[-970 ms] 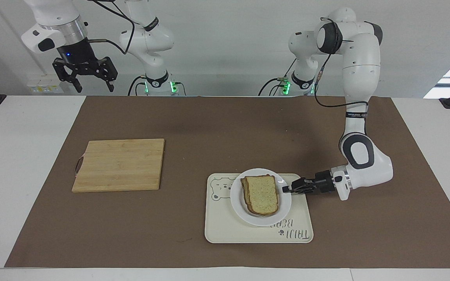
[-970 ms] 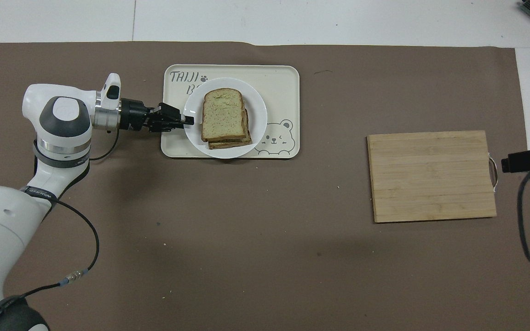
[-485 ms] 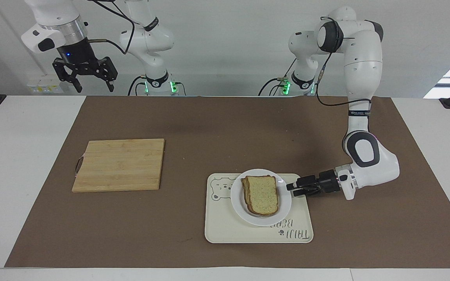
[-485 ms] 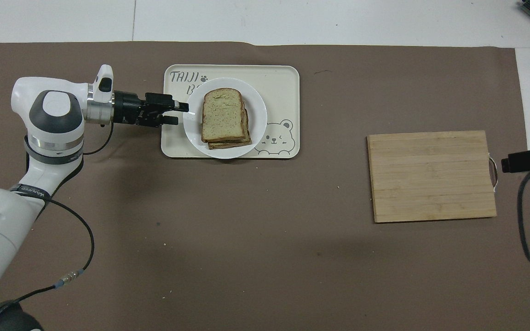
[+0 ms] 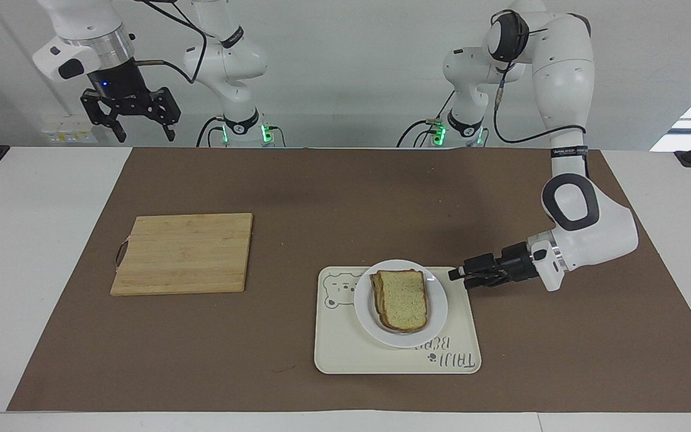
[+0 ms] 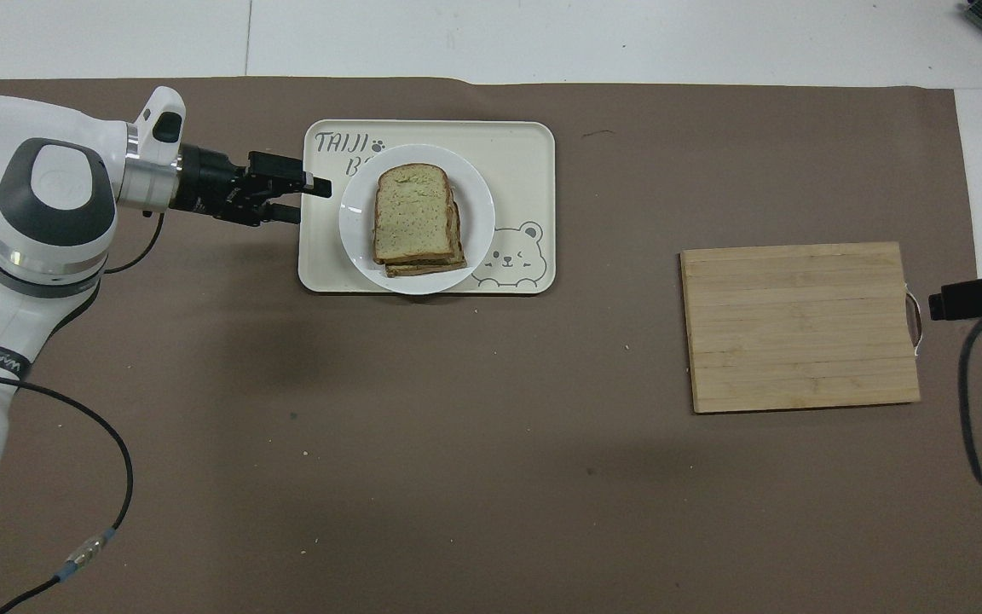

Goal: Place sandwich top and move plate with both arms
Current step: 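Open the left gripper and pull it back from the plate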

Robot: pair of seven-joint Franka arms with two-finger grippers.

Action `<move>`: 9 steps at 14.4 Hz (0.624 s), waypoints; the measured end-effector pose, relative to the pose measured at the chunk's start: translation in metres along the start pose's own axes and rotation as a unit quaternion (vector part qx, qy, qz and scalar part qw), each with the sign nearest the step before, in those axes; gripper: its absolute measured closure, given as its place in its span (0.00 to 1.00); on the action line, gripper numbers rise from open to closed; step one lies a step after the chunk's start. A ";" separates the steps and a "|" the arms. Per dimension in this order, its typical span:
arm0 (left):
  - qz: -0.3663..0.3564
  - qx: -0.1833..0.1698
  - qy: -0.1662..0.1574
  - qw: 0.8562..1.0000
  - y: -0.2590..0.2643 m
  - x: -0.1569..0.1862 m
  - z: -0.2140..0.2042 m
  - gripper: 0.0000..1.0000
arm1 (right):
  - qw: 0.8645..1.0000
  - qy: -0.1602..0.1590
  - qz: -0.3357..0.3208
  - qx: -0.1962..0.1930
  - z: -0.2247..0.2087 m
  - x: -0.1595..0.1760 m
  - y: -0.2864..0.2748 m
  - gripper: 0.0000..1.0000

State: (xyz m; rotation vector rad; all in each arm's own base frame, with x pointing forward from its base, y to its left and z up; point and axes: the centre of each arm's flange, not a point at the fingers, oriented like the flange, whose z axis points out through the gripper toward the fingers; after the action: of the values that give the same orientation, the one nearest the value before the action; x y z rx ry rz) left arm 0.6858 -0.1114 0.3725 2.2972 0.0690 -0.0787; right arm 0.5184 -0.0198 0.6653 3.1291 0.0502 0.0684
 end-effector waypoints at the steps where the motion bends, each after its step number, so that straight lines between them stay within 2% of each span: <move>1: 0.003 0.029 0.000 1.000 0.007 -0.003 -0.008 0.00 | 1.000 0.000 0.000 0.000 0.000 0.000 0.000 0.00; 5: 0.019 0.147 0.006 0.989 0.016 -0.012 -0.042 0.00 | 1.000 0.000 0.000 0.000 0.000 0.000 0.000 0.00; 9: 0.036 0.260 0.027 0.965 0.014 -0.017 -0.087 0.00 | 1.000 0.000 0.000 0.000 0.000 0.000 0.000 0.00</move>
State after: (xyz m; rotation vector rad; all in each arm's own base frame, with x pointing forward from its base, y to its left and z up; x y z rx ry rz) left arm 0.6724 -0.0557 0.4419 2.8245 -0.0106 0.0075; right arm 0.5184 -0.0198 0.6653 3.1291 0.0502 0.0684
